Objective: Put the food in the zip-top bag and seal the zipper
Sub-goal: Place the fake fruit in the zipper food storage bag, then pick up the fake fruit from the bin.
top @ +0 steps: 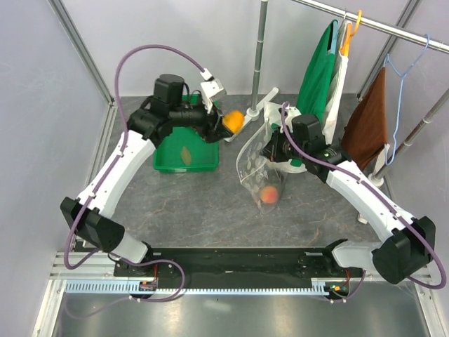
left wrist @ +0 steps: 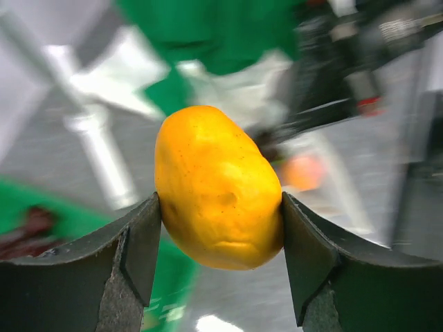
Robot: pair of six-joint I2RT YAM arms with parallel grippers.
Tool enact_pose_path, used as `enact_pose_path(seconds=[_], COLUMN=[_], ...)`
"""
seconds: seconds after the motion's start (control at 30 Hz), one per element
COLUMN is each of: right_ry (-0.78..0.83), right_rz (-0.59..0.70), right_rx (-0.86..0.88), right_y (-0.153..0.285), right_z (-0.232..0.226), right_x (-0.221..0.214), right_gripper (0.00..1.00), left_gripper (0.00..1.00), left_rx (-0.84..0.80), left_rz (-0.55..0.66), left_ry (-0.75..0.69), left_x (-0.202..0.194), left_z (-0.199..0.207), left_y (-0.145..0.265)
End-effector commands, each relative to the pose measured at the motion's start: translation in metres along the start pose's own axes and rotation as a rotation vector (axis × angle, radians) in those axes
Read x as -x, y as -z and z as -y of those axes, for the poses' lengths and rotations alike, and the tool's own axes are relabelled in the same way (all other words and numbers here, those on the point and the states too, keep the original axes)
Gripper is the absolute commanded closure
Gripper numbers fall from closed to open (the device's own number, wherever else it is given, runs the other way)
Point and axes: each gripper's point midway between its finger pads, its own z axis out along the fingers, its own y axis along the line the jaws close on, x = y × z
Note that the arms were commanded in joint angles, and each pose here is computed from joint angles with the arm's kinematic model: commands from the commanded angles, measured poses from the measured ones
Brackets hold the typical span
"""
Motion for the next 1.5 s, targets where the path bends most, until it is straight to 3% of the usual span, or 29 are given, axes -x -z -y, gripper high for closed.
enact_pose_path(seconds=[0.0, 0.23, 0.5, 0.63, 0.67, 0.7, 0.93, 1.07, 1.1, 1.3, 1.47], right_ry=[0.005, 0.002, 0.003, 0.000, -0.002, -0.002, 0.005, 0.014, 0.015, 0.019, 0.018], right_rz=[0.050, 0.065, 0.059, 0.063, 0.065, 0.067, 0.093, 0.095, 0.097, 0.102, 0.096], right_rx=[0.012, -0.036, -0.042, -0.063, -0.065, -0.073, -0.091, -0.077, -0.076, -0.060, -0.065], right_y=[0.009, 0.016, 0.021, 0.025, 0.026, 0.027, 0.032, 0.032, 0.033, 0.033, 0.031], right_z=[-0.003, 0.006, 0.008, 0.010, 0.011, 0.012, 0.013, 0.010, 0.009, 0.006, 0.008], right_x=[0.009, 0.008, 0.005, 0.003, 0.003, 0.003, 0.010, 0.013, 0.014, 0.016, 0.014], right_gripper=[1.00, 1.00, 1.00, 1.00, 1.00, 1.00, 1.00, 1.00, 1.00, 1.00, 1.00], left_gripper=[0.71, 0.71, 0.57, 0.33, 0.21, 0.16, 0.06, 0.09, 0.10, 0.11, 0.14], left_rx=[-0.226, -0.280, -0.171, -0.114, -0.111, -0.107, -0.092, 0.081, 0.191, 0.622, 0.924], left_rz=[-0.009, -0.102, -0.190, -0.211, -0.202, -0.202, -0.064, 0.010, 0.023, -0.026, -0.057], left_ry=[0.364, 0.476, 0.459, 0.424, 0.400, 0.392, 0.295, 0.378, 0.409, 0.595, 0.667], left_x=[-0.011, -0.034, -0.053, -0.057, -0.053, -0.052, -0.003, 0.003, -0.008, -0.078, -0.118], left_z=[0.053, 0.077, 0.073, 0.063, 0.062, 0.061, 0.053, -0.005, -0.039, -0.158, -0.217], left_y=[-0.035, -0.076, -0.112, -0.113, -0.110, -0.108, -0.075, -0.051, -0.041, -0.014, -0.011])
